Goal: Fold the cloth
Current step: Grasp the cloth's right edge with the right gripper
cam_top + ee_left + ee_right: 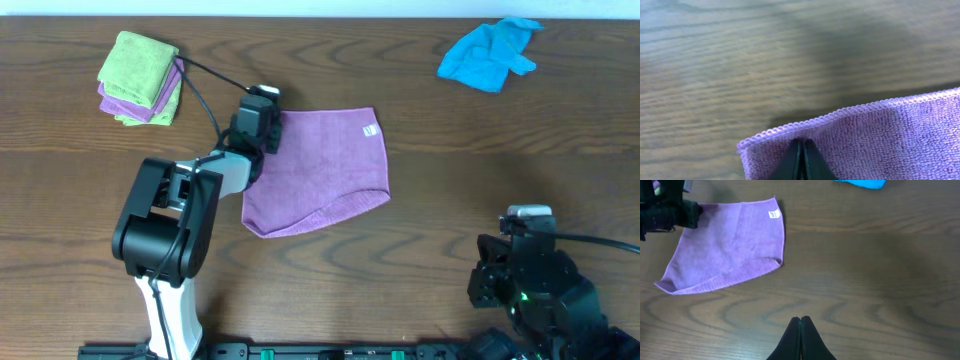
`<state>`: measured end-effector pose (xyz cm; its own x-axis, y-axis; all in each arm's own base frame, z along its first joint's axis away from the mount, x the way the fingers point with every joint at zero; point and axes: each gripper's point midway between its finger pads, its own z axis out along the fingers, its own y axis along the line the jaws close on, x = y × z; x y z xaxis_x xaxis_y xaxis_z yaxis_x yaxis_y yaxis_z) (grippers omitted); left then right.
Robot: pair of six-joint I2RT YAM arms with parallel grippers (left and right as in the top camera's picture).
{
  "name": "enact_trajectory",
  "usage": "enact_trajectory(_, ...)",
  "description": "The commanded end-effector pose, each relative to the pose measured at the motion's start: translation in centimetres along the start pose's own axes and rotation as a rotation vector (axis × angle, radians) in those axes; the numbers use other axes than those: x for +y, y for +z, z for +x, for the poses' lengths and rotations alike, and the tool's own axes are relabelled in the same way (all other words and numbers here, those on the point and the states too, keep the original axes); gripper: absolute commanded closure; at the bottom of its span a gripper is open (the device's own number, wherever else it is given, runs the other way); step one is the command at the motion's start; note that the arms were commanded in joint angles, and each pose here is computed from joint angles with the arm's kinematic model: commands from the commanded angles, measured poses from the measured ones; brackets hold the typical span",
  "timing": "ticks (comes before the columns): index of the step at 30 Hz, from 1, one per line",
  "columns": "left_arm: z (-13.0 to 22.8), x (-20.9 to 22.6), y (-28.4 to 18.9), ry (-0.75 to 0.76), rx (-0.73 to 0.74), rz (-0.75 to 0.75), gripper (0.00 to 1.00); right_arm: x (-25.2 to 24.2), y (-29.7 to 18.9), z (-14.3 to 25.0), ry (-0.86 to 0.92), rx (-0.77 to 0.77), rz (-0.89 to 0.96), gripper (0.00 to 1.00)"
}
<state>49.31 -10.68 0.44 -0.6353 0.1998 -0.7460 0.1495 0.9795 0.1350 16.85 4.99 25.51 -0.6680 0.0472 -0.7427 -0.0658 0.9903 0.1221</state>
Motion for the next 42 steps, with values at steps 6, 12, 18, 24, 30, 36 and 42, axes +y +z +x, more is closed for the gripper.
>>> enact_trajectory(6, -2.4, -1.6, -0.9, 0.021, -0.094, 0.049, 0.88, 0.4, 1.6, -0.4, -0.01, 0.007, 0.025, 0.98)
enact_trajectory(12, -7.4, 0.1, -5.3, -0.019, -0.185, -0.002, 0.87, 4.5, 7.1, -1.7, -0.113, 0.013, -0.072, 0.98)
enact_trajectory(18, -5.8, 1.5, -10.0, -0.025, -0.036, -0.022, 0.82, 6.0, 16.4, 0.2, -0.029, 0.219, -0.146, 0.99)
enact_trajectory(24, 2.2, -1.8, -12.9, -0.05, 0.32, 0.183, 0.89, 7.8, 24.2, 3.4, 0.065, 0.404, -0.321, 0.99)
enact_trajectory(30, 3.7, -3.3, -12.3, -0.13, 0.376, 0.248, 0.91, 8.0, 26.9, 5.8, 0.066, 0.476, -0.335, 0.99)
enact_trajectory(36, 3.5, -3.4, -9.1, -0.145, 0.322, 0.215, 0.89, 7.8, 28.6, 6.3, 0.06, 0.471, -0.318, 0.98)
enact_trajectory(42, 4.7, -4.0, -6.3, -0.233, 0.326, 0.207, 0.89, 6.5, 30.0, 5.9, 0.044, 0.429, -0.24, 0.98)
